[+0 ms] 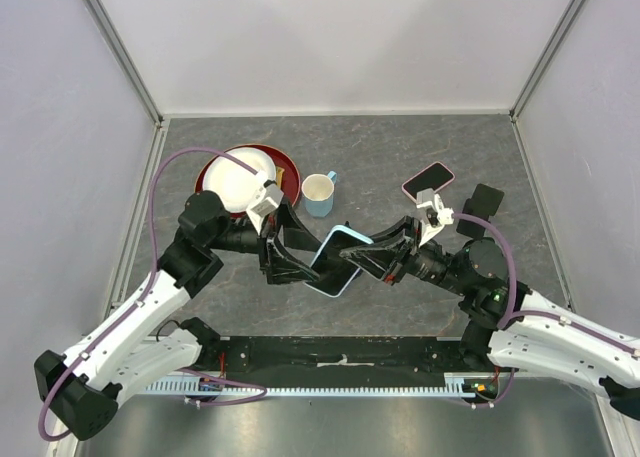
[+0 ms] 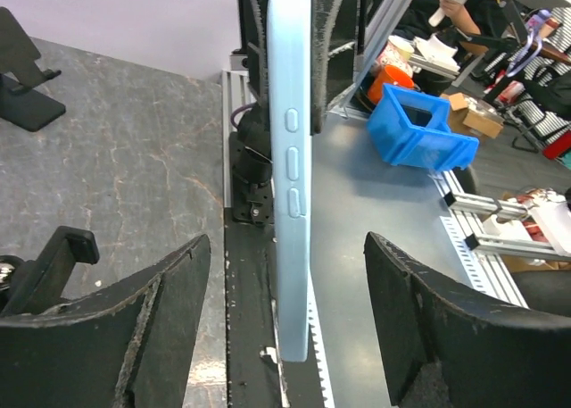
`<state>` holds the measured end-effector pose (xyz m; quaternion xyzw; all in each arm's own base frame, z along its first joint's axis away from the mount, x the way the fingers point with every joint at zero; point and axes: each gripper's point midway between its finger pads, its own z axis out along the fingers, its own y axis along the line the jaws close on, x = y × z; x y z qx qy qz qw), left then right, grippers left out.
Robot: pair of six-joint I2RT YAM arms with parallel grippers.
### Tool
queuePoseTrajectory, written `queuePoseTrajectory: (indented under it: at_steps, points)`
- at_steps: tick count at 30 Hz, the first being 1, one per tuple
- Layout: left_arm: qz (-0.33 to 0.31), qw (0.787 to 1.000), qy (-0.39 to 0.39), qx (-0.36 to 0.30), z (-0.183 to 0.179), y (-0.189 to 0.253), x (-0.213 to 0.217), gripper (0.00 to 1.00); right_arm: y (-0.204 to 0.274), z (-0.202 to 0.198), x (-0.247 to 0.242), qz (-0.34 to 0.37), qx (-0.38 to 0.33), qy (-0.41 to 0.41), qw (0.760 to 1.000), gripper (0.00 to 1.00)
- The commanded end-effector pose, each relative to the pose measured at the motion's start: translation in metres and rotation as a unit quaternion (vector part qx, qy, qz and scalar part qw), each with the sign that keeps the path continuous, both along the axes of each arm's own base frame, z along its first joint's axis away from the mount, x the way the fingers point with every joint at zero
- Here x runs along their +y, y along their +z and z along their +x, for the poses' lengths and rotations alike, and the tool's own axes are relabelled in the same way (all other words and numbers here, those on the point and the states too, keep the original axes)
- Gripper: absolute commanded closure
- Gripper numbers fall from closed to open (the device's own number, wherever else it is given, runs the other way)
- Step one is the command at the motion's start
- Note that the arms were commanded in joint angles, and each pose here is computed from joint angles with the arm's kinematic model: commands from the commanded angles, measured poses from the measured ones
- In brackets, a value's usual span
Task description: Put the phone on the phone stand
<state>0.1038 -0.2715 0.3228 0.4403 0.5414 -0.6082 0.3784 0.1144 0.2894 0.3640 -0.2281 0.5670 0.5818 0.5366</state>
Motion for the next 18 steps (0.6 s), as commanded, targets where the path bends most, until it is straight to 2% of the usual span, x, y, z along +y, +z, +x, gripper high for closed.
queuePoseTrajectory:
  at_steps: [1, 3, 6, 7, 12, 13, 14, 16, 17, 18]
  points:
    - [-0.013, 0.999, -0.036, 0.001, -0.014, 0.011, 0.003, 0.26, 0.06, -0.009, -0.009, 0.123, -0.064, 0.011, 0.99, 1.0]
    - [-0.006, 0.999, -0.035, 0.011, -0.011, 0.007, 0.001, 0.28, 0.059, -0.005, -0.009, 0.129, -0.062, 0.002, 0.99, 1.0]
    - [0.011, 0.999, -0.034, 0.032, -0.005, 0.0, -0.003, 0.42, 0.062, -0.004, -0.009, 0.141, -0.066, -0.001, 0.988, 1.0]
    - [0.012, 0.999, -0.035, 0.032, -0.004, 0.001, -0.004, 0.51, 0.062, -0.002, -0.009, 0.143, -0.068, -0.004, 0.987, 1.0]
    - [0.016, 0.999, -0.036, 0.033, -0.002, 0.0, -0.005, 0.76, 0.057, 0.005, -0.01, 0.129, -0.061, -0.024, 0.99, 1.0]
    - [0.015, 0.999, -0.032, 0.028, -0.002, 0.0, -0.005, 0.87, 0.053, 0.006, -0.009, 0.12, -0.056, -0.026, 0.991, 0.96]
    - [0.014, 0.999, -0.029, 0.023, -0.002, 0.001, -0.004, 0.91, 0.052, 0.007, -0.01, 0.114, -0.054, -0.029, 0.992, 0.82]
    - [0.012, 1.0, -0.019, 0.016, -0.001, 0.001, -0.003, 0.98, 0.031, 0.016, -0.006, 0.061, -0.036, -0.048, 0.996, 0.62]
    - [0.011, 1.0, -0.016, 0.012, -0.001, 0.002, -0.003, 0.98, 0.029, 0.019, -0.008, 0.046, -0.03, -0.057, 0.997, 0.39]
    - [0.011, 1.0, -0.012, 0.012, 0.0, 0.001, -0.002, 0.98, 0.023, 0.023, -0.008, 0.025, -0.024, -0.068, 0.997, 0.29]
